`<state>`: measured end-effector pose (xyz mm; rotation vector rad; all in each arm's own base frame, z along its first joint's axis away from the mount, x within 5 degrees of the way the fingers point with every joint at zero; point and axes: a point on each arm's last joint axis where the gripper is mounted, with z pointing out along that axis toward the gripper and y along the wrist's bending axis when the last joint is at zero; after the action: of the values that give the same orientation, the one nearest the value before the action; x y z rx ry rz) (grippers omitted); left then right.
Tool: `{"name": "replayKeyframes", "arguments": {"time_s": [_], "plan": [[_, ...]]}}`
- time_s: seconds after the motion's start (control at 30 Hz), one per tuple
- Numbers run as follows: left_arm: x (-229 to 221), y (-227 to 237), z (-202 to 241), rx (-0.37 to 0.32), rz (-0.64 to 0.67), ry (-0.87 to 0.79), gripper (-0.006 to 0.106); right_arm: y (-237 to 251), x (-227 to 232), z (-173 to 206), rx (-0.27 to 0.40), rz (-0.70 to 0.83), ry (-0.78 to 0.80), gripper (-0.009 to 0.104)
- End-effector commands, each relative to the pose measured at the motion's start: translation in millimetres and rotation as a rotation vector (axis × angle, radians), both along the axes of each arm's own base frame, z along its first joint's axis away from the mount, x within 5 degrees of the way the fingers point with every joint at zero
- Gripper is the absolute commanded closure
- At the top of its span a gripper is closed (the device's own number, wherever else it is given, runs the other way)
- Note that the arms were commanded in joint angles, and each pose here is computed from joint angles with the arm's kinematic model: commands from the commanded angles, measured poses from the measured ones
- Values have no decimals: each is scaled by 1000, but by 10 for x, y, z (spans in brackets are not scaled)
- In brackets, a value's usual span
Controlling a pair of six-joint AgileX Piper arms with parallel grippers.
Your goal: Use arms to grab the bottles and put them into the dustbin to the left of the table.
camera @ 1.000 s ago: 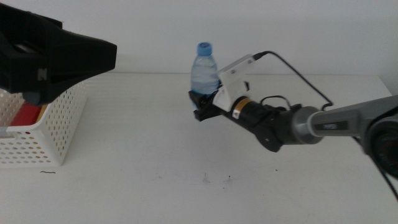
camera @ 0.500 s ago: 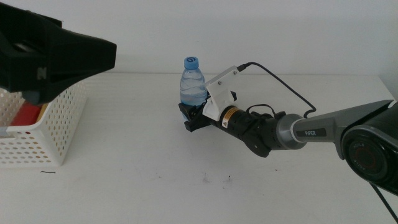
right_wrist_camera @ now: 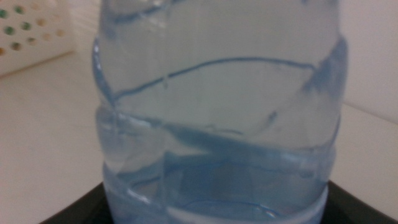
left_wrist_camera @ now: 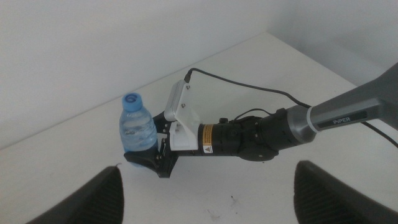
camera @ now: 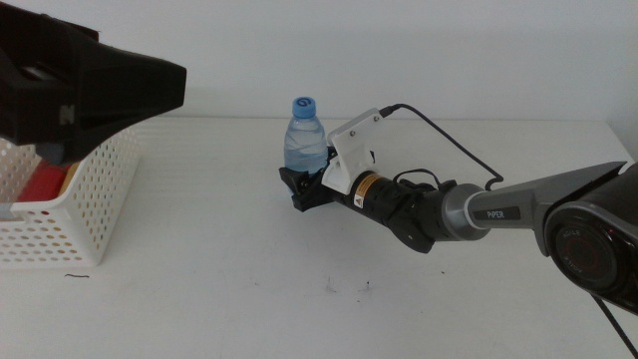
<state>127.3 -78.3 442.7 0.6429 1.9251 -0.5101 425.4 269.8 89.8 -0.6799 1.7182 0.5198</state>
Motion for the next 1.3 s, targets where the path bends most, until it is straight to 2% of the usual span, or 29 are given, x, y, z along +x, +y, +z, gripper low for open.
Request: {"name": "replayKeyframes", "arguments": {"time_s": [0.0, 0.07, 0.17, 0.23, 0.3, 0.57, 0.8, 1.0, 1.07, 1.13, 1.27], "plan": [[-12, 4, 39, -14, 4, -21, 7, 48, -14, 89, 30, 41, -20, 33], [-11, 4, 41, -15, 5, -23, 7, 43, -14, 84, 45, 39, 4, 33], [-11, 4, 41, -14, 5, -23, 7, 65, -44, 133, 27, 83, -4, 32], [-11, 4, 41, -14, 5, -23, 7, 53, -63, 219, 58, 73, 18, 28], [-11, 4, 41, -14, 5, -23, 7, 34, -90, 305, 60, 69, 15, 24], [-11, 4, 41, -14, 5, -23, 7, -71, -242, 423, 26, 56, 47, 15], [-11, 4, 41, -14, 5, -23, 7, -237, -512, 586, 13, 45, 80, 12], [-11, 4, 41, -14, 5, -23, 7, -541, -900, 690, -30, -54, 237, 6], [-11, 4, 41, -13, 4, -24, 7, -675, -1086, 836, -44, -120, 319, 6], [-11, 4, 41, -13, 4, -24, 7, -833, -1278, 1000, -89, -197, 380, 6], [-11, 4, 41, -13, 4, -24, 7, -1084, -1721, 1594, -161, -239, 358, 6]]}}
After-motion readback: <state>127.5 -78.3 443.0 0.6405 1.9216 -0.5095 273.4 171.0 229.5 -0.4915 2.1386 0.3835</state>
